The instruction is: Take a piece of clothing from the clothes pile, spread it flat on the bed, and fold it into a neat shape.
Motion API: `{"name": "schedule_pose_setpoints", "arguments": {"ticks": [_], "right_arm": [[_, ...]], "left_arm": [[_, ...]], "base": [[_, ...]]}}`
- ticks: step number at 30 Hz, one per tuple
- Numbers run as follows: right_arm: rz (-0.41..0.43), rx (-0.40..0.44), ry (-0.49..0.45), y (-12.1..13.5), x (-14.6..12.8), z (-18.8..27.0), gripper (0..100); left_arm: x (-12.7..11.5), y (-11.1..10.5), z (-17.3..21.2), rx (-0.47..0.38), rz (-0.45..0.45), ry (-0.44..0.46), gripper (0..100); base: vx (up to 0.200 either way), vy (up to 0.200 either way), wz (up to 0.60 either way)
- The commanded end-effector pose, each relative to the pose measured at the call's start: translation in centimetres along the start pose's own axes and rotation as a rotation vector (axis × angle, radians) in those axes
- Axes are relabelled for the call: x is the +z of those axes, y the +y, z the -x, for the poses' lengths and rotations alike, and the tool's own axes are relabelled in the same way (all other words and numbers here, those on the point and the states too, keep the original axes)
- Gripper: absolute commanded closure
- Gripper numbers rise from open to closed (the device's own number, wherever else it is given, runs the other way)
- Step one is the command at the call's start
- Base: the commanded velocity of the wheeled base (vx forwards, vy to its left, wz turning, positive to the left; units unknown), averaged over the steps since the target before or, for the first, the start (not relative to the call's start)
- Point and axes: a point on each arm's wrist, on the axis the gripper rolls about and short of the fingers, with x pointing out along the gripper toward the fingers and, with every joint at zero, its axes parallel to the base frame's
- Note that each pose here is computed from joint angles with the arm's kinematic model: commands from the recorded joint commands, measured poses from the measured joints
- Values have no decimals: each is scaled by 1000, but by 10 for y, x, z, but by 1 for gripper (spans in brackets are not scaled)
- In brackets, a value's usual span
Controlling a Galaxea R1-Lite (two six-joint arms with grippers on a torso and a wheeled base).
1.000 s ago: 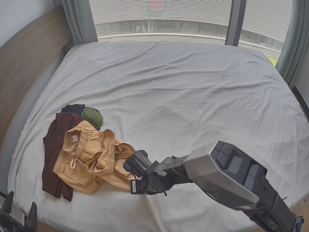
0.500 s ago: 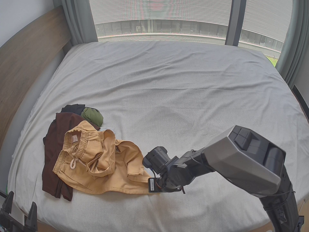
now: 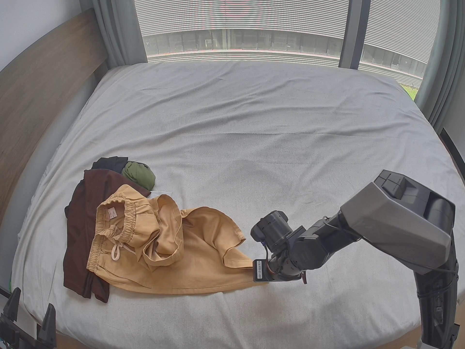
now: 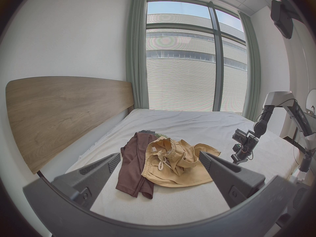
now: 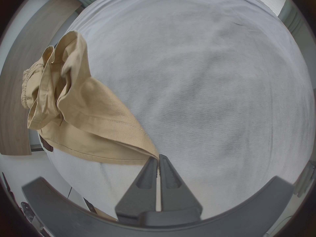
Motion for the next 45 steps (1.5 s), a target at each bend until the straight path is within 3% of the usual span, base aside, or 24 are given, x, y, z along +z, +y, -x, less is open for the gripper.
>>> {"name": "schedule_pose_setpoints", "arguments": {"ticks": [1,14,36,45], "right_arm": [[-17,-8,-4,-11,2,9,100],[-38,-40,-19,-53,-3,17,100],[-79,-58,-26,-85,-26,19,100],[-91,-23,-92,-87,-23,19,100]], "left_arm": [[-5,0,0,1,0,4,0],[-5,0,0,1,2,4,0],[-5,0,0,1,0,4,0],[-5,0,0,-1,0,4,0]], "base": [[0,0,0],[0,0,0],[0,0,0],[0,0,0]]}}
